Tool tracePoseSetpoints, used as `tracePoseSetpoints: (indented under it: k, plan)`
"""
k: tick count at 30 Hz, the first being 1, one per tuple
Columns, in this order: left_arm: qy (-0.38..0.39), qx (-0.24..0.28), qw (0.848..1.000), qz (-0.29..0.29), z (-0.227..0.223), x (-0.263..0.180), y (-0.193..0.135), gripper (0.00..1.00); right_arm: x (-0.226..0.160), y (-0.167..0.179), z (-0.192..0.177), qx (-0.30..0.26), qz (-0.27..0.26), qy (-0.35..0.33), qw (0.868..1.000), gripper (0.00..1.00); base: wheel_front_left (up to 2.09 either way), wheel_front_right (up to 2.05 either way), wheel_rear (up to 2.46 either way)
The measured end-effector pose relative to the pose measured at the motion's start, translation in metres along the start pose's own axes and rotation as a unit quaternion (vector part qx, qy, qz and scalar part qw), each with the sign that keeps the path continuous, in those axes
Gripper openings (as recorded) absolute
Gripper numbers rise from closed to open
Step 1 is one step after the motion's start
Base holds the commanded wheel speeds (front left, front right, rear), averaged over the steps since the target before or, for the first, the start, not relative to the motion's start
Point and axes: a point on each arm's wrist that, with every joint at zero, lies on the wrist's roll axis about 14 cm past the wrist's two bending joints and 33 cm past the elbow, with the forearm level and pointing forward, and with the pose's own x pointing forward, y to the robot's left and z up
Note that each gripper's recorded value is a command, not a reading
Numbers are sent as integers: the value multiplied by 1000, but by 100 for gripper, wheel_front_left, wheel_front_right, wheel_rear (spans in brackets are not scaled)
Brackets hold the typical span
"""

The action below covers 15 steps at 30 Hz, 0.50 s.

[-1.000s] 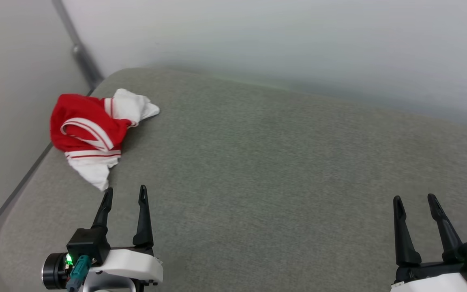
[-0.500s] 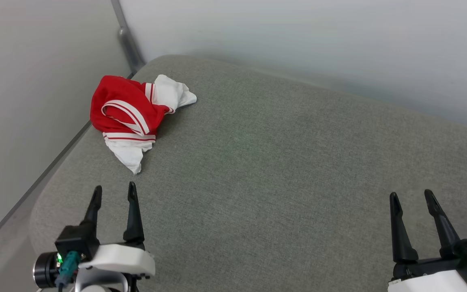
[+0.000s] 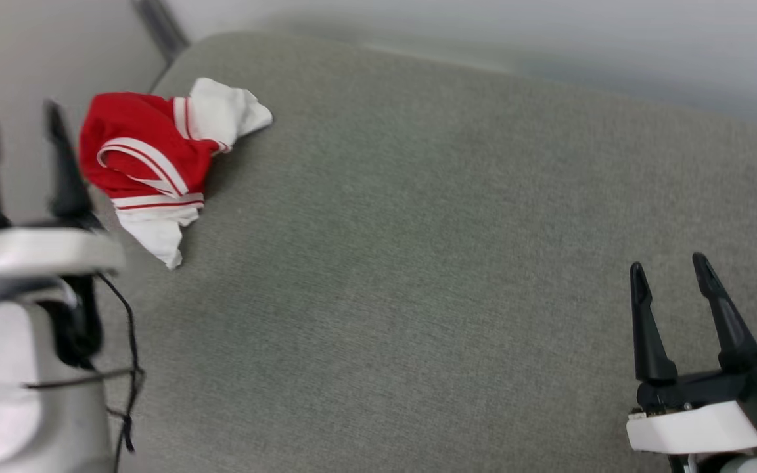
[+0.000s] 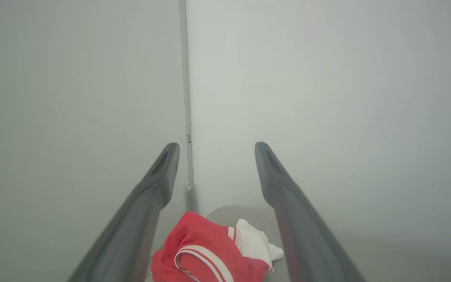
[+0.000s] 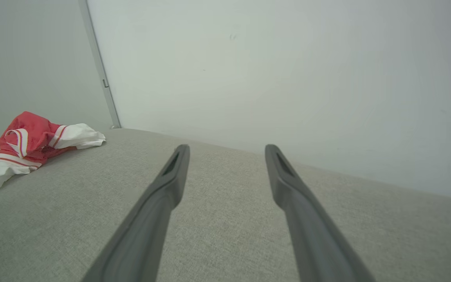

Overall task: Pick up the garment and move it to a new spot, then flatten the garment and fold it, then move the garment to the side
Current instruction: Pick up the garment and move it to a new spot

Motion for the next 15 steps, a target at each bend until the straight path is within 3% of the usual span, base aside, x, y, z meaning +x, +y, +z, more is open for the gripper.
tracePoseSetpoints:
  k: [2, 7, 15]
  plan:
    - [-13, -15, 1000, 8, 3, 23, 4, 100, 4, -6, -5, -1, -5, 1, 1000, 100, 0, 0, 0]
    - [-36, 3, 999, 2, 10, 80, 11, 100, 12, -26, -19, -7, -21, 6, 1000, 100, 0, 0, 0]
    - [22, 24, 999, -15, -25, 145, 5, 100, 12, -54, -45, -23, -44, 27, 998, 100, 0, 0, 0]
